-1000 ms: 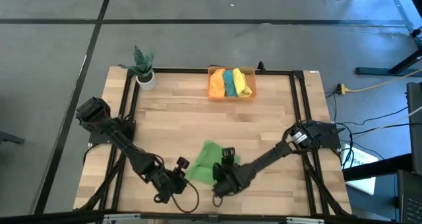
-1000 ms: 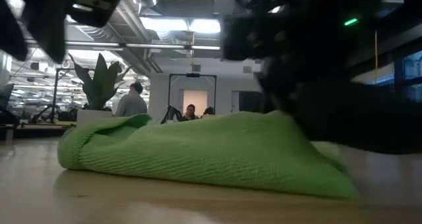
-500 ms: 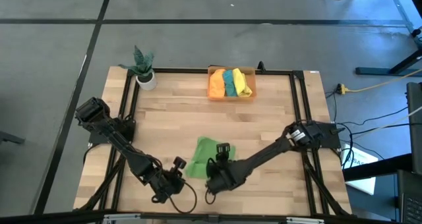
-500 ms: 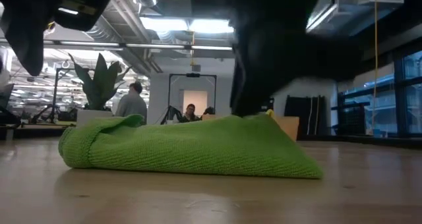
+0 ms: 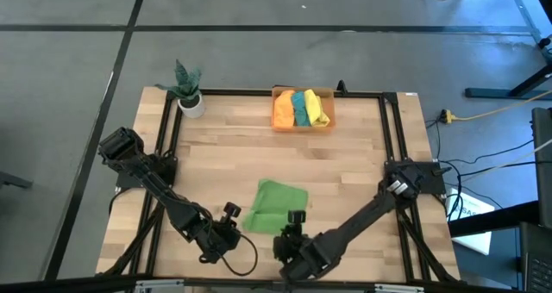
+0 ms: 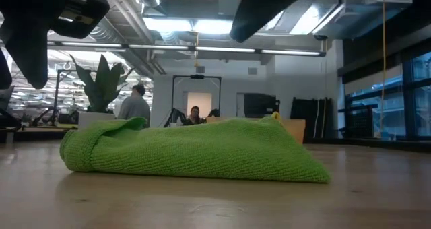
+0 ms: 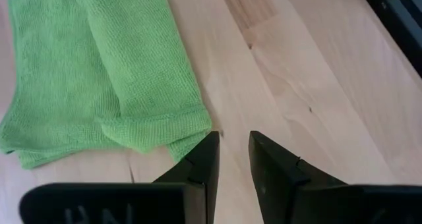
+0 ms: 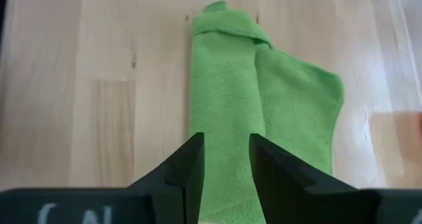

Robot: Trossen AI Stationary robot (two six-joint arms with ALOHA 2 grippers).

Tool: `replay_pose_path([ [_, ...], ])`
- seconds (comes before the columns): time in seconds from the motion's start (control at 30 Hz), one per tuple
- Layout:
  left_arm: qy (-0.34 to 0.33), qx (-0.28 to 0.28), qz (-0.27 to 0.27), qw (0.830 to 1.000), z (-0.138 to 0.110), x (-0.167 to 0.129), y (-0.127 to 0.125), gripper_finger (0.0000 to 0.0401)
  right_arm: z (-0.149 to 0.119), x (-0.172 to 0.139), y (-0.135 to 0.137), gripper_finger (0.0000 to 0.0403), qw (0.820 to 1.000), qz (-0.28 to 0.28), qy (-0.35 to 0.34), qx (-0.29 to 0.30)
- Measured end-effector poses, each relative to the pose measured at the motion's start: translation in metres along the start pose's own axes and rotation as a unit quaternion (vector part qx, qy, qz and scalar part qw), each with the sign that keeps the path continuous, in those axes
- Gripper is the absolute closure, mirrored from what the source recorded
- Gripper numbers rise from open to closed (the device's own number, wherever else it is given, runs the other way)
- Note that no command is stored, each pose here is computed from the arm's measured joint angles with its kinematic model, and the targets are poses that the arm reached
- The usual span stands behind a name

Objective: Roll microfiber towels into tight, uniform cylinder then place into a basket
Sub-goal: Roll the green microfiber towel

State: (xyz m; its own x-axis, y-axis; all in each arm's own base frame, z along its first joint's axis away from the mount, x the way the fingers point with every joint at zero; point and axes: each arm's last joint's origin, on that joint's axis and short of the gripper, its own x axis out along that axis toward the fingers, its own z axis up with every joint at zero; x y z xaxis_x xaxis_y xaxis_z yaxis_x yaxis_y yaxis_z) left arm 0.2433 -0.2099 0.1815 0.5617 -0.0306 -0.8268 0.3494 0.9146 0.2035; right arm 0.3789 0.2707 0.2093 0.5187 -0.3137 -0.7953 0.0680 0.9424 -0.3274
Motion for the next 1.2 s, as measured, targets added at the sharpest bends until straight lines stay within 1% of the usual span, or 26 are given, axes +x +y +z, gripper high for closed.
replay_pose_path([
  [0.17,0.0,-0.003,0.0,1.0,0.0,0.0,0.0,0.0326,-0.003,-0.004,0.005,0.0281,0.999,0.003,-0.002,-0.034],
  [0.53,0.0,-0.005,0.0,1.0,0.0,0.0,0.0,0.0326,-0.003,-0.004,0.005,0.0281,0.999,0.003,-0.002,-0.036],
  [0.67,-0.001,-0.016,0.0,1.0,0.0,0.0,0.0,0.0326,-0.003,-0.003,0.005,0.0281,0.999,0.002,-0.001,-0.05],
  [0.97,0.0,-0.028,0.0,1.0,0.0,0.0,-0.001,0.0326,-0.006,0.003,0.009,0.0281,0.998,0.001,0.005,-0.056],
  [1.03,0.0,-0.028,0.0,1.0,0.0,0.0,-0.001,0.0326,-0.008,0.007,0.011,0.0281,0.997,0.007,0.012,-0.075],
  [1.2,0.0,-0.028,0.001,1.0,0.0,0.0,-0.001,0.0326,-0.016,0.024,0.022,0.0281,0.989,0.012,0.035,-0.145],
])
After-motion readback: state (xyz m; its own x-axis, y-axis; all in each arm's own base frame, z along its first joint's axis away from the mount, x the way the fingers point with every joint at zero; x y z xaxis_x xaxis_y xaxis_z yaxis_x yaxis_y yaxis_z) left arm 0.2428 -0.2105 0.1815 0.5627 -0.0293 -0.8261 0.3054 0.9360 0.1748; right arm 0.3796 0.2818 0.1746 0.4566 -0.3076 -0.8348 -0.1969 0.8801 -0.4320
